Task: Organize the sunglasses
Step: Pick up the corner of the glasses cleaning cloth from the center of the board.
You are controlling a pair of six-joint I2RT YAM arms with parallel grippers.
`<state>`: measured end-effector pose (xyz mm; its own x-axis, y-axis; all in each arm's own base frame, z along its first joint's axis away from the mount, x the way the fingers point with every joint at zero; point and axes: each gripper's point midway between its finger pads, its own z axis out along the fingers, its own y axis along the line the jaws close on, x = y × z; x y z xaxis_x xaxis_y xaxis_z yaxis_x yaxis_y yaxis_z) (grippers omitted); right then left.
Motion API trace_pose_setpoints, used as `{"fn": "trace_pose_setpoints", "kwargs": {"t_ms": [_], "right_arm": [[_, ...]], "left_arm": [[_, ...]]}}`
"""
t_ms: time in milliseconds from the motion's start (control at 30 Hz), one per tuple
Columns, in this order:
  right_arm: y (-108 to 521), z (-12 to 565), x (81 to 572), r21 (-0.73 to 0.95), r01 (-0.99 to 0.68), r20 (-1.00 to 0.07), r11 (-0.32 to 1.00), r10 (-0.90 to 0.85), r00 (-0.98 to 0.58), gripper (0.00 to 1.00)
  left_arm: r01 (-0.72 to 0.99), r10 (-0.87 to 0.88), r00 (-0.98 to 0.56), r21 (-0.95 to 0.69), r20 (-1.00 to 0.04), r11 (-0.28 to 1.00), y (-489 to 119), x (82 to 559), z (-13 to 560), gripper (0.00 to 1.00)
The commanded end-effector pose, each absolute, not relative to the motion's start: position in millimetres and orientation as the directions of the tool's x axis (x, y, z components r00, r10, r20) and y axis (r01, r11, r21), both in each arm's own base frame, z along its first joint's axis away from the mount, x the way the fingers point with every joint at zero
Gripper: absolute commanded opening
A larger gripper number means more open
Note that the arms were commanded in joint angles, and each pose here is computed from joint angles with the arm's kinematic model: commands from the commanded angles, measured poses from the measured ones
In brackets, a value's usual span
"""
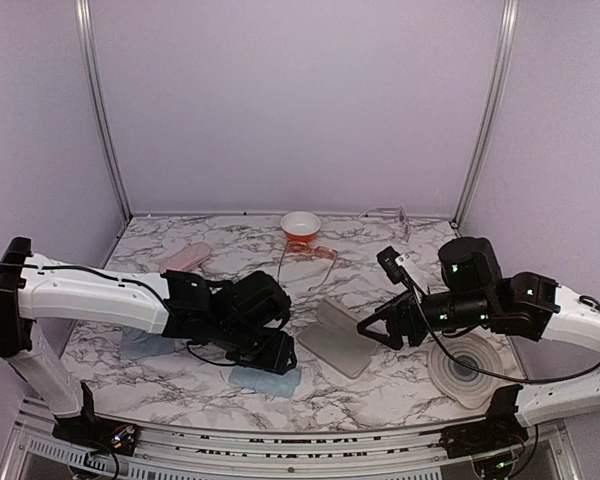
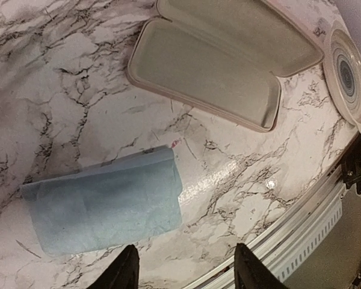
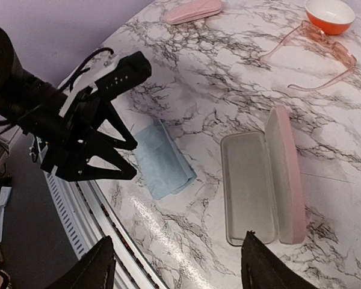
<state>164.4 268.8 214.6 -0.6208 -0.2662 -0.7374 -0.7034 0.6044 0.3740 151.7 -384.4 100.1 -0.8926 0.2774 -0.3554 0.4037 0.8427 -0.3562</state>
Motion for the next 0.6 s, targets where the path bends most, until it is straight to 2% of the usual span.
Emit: {"fn": "trace_pose_setpoints", "kwargs": {"t_ms": [0,267,567], "right_arm": [[294.0,225.2,148.4,0.388,-0.752,-0.763,0.533,-0.271,-0.586,0.68],[331.9,195.2,128.7,0.252,-0.817,-0.731,0.519,-0.45,-0.512,0.66],[378.1,162.0,117.3,0.157,-0.883,-0.659,0.442,-0.62,-0.427,0.62]], "left_arm": [[0.431,0.29,-0.846,-0.254,-0.447,0.866,-340.9,159.9,117.8,0.54],[0.406,0.266,-0.821,-0.188,-0.505,0.895,-272.5,152.4,110.5,0.52],[0.323,0.209,-0.85,-0.165,-0.484,0.932,-220.9,143.6,78.0,0.52]]}}
